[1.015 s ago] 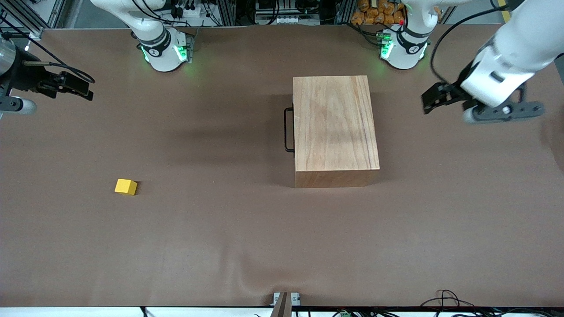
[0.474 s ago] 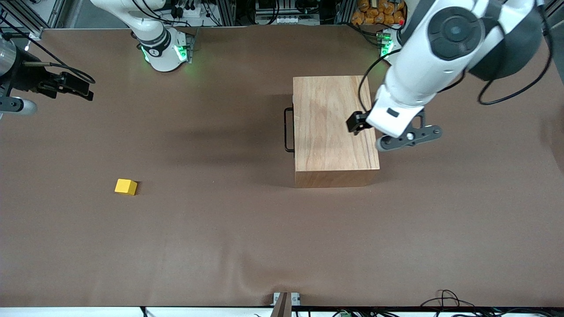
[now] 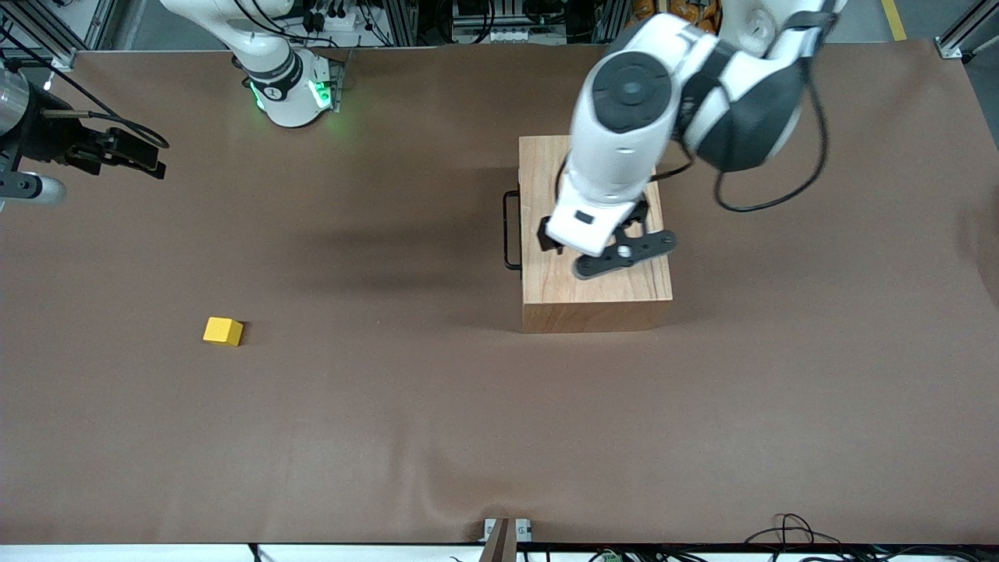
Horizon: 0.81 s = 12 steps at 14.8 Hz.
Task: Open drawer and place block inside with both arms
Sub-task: 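Move the left gripper over the wooden box toward the drawer handle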
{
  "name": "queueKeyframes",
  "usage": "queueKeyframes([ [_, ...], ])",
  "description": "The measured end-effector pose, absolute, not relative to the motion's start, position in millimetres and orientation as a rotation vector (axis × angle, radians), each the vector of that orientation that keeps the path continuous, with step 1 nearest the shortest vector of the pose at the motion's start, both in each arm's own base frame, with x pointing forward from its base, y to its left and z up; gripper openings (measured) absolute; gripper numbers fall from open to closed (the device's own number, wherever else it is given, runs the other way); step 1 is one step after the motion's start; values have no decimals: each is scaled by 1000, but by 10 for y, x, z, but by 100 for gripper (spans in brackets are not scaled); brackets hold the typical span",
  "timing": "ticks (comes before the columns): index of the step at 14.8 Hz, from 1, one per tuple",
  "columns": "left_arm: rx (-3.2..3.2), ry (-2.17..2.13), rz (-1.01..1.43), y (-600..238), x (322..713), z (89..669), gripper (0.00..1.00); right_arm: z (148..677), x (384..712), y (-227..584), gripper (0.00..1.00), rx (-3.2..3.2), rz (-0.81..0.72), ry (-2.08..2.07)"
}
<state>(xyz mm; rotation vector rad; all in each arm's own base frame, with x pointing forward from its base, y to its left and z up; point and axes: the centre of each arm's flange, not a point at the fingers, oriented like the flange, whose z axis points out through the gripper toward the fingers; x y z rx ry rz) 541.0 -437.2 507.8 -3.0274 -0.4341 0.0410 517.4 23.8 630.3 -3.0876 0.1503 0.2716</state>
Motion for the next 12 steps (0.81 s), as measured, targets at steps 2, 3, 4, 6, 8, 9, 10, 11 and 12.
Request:
queueKeyframes([
  [2, -2992, -408, -8, -4702, 5264, 4890, 100, 6286, 5187, 241, 100, -3088, 273, 149],
  [3, -2988, -407, -25, -4826, 5213, 4814, 100, 6275, 5195, 246, 100, -3087, 274, 148],
  [4, -2991, -407, -38, -4910, 5189, 4753, 100, 6266, 5202, 249, 100, -3087, 275, 147],
  [6, -3001, -389, -53, -5020, 5159, 4682, 100, 6249, 5212, 249, 100, -3087, 280, 147],
  [8, -3007, -364, -62, -5125, 5097, 4650, 100, 6245, 5214, 249, 100, -3087, 281, 147],
  [9, -3010, -347, -65, -5191, 5049, 4629, 100, 6245, 5214, 250, 100, -3087, 281, 147],
  [10, -3016, -328, -73, -5273, 4995, 4602, 100, 6244, 5214, 249, 100, -3087, 282, 149],
  [11, -3022, -309, -80, -5357, 4940, 4564, 100, 6239, 5214, 243, 100, -3088, 284, 153],
  [12, -3028, -292, -89, -5438, 4893, 4523, 100, 6225, 5212, 231, 100, -3091, 290, 160],
])
